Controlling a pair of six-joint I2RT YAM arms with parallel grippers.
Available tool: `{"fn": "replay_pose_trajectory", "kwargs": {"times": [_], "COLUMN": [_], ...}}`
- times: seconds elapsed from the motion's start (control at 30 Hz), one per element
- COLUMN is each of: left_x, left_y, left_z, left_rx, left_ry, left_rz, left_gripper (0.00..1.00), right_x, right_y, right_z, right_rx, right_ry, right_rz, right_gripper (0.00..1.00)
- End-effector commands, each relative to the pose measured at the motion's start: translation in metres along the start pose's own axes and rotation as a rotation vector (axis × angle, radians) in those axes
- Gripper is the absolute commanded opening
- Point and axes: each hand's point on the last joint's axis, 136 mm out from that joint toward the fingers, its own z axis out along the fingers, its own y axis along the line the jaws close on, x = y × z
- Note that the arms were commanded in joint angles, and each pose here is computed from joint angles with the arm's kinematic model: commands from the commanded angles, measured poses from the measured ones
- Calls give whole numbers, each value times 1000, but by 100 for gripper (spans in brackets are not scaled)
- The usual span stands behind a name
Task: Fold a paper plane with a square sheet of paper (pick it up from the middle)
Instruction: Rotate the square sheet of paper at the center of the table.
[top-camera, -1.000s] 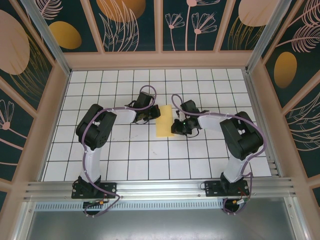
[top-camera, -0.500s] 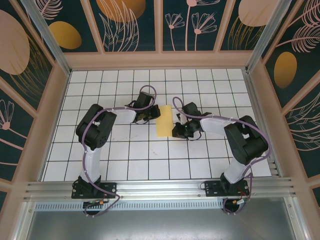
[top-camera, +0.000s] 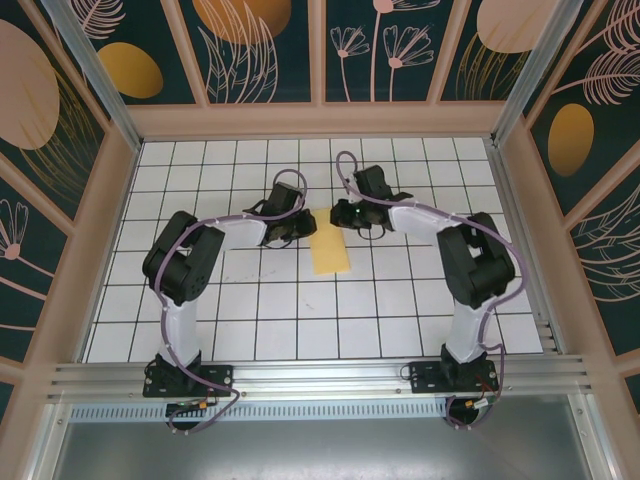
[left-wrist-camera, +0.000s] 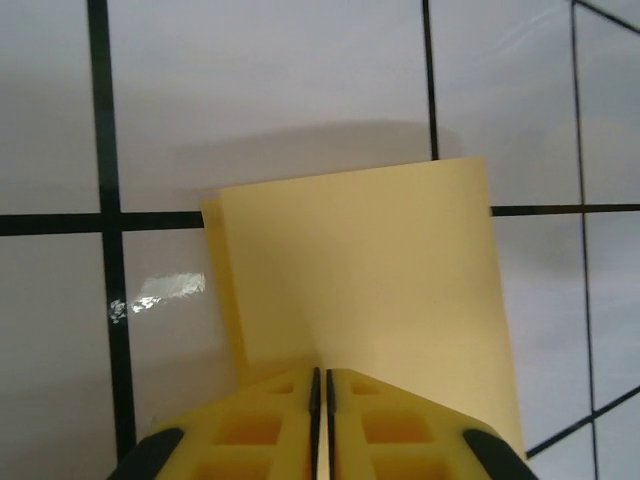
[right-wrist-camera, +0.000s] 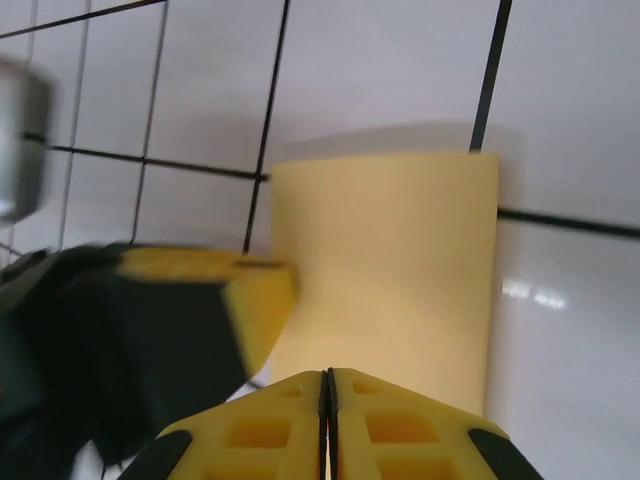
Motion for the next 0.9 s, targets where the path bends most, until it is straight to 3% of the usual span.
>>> {"fn": "replay_pose_trajectory", "kwargs": {"times": [0.0, 0.17, 0.33, 0.47, 0.67, 0.87], "left_x": [-18, -23, -30, -34, -31, 3], "left_y": [6, 40, 47, 39, 16, -13], "left_z": [-26, -43, -58, -63, -66, -61], "left_rx": [-36, -99, -115, -89, 13, 115], "left_ry": [-78, -129, -172, -186, -158, -77], "left_rz": [-44, -119, -129, -118, -100, -90], "left_gripper": [16, 23, 33, 40, 43, 43], "right_x": [-14, -20, -13, -9, -13, -2], "right_y": [-10, -9, -26, -46, -80, -102], "right_z": [20, 45, 57, 58, 34, 3], "right_rx": [42, 41, 101, 191, 341, 400], "right_ry": [1, 46, 77, 77, -1, -82], "right_rz": [-7, -14, 12, 50, 179, 336], "right_gripper": [9, 9, 9, 9, 9, 10]}}
